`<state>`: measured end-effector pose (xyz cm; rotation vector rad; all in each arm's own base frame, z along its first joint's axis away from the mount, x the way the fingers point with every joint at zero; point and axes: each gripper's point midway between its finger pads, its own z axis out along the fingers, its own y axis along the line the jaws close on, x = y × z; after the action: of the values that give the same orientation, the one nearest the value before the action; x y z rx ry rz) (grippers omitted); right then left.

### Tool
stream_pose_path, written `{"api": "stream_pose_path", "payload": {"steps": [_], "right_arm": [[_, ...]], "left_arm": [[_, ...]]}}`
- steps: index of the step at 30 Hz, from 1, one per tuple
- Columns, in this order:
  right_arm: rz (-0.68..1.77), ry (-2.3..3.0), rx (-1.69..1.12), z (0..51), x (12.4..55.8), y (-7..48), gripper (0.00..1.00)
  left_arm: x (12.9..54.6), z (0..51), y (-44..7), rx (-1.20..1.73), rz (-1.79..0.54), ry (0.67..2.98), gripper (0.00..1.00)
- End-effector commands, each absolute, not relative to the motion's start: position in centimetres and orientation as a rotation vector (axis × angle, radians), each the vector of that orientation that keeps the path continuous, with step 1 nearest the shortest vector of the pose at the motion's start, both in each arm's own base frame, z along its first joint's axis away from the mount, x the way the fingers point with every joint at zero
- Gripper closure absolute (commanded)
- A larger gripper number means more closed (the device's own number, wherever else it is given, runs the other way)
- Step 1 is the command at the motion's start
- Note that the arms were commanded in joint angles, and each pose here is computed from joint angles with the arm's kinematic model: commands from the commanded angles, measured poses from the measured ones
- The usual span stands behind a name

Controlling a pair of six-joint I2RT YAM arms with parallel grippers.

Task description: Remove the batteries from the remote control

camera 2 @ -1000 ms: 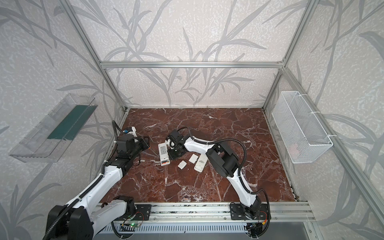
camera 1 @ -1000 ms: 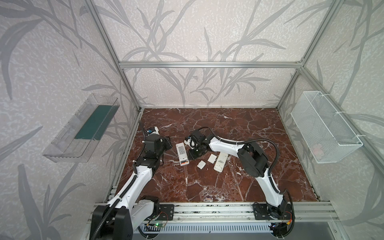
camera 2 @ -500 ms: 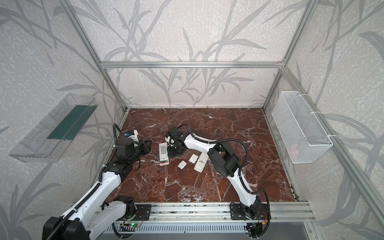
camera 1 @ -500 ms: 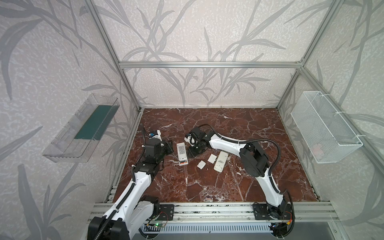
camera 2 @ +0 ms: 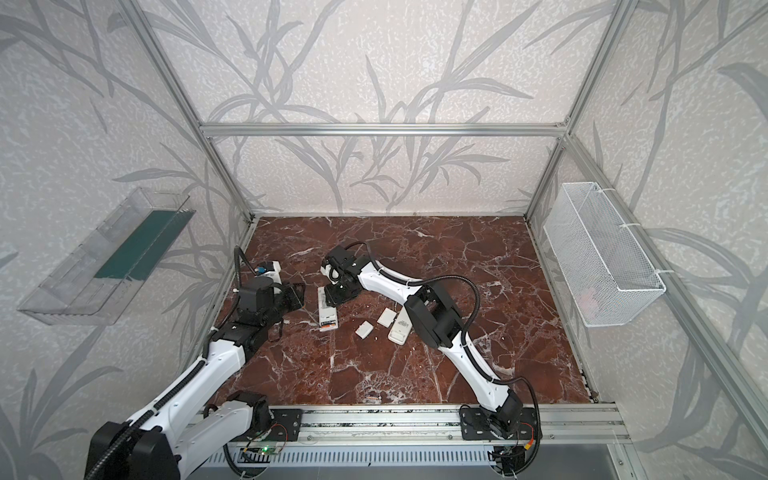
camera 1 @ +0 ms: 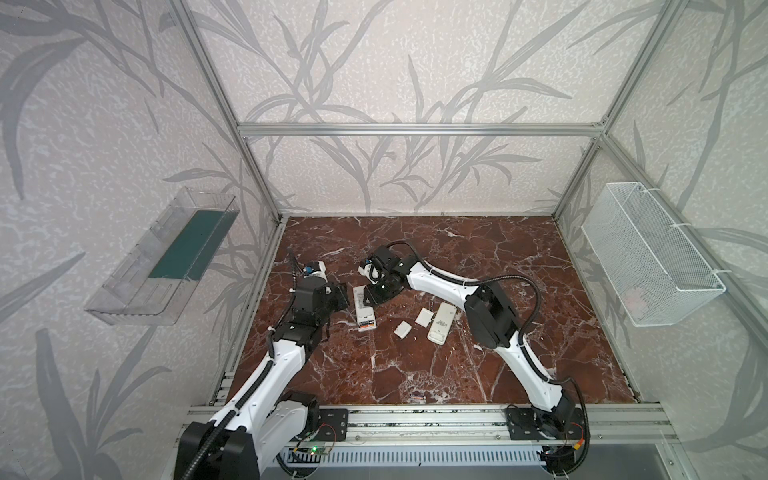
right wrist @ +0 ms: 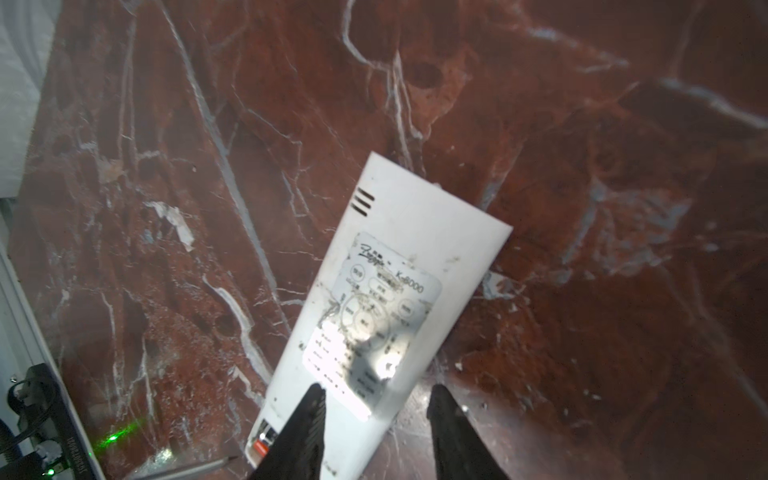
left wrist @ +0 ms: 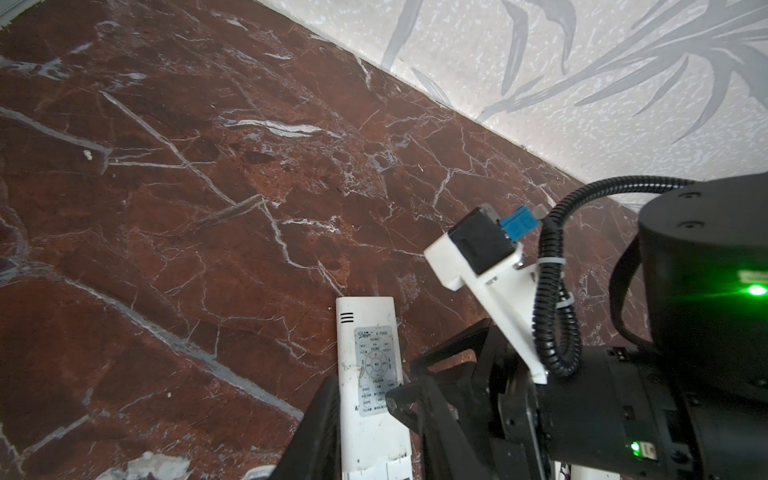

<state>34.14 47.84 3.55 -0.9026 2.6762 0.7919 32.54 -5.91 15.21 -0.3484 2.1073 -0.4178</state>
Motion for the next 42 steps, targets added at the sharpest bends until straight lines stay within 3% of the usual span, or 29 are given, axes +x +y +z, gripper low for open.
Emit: {"api": "stream_pose_path", "payload": {"steps": [1,32,42], "right_arm": [[0.783,2.706,-0.938,3.2,33.6,47.6,0.57],[0.744,2.76,-0.943,0.8,33.3,47.1,0.6],[0.689,2.82,-0.936,-0.8,32.8,46.0,0.6]], "left_arm": [[33.6,17.0,-6.1,-0.309,-0.406,2.046,1.0],[34.8,16.8,-6.6,-0.26,-0.342,2.039,1.0],[31.6,14.7,-9.9,-0.032,-0.153,2.083,1.0]]}}
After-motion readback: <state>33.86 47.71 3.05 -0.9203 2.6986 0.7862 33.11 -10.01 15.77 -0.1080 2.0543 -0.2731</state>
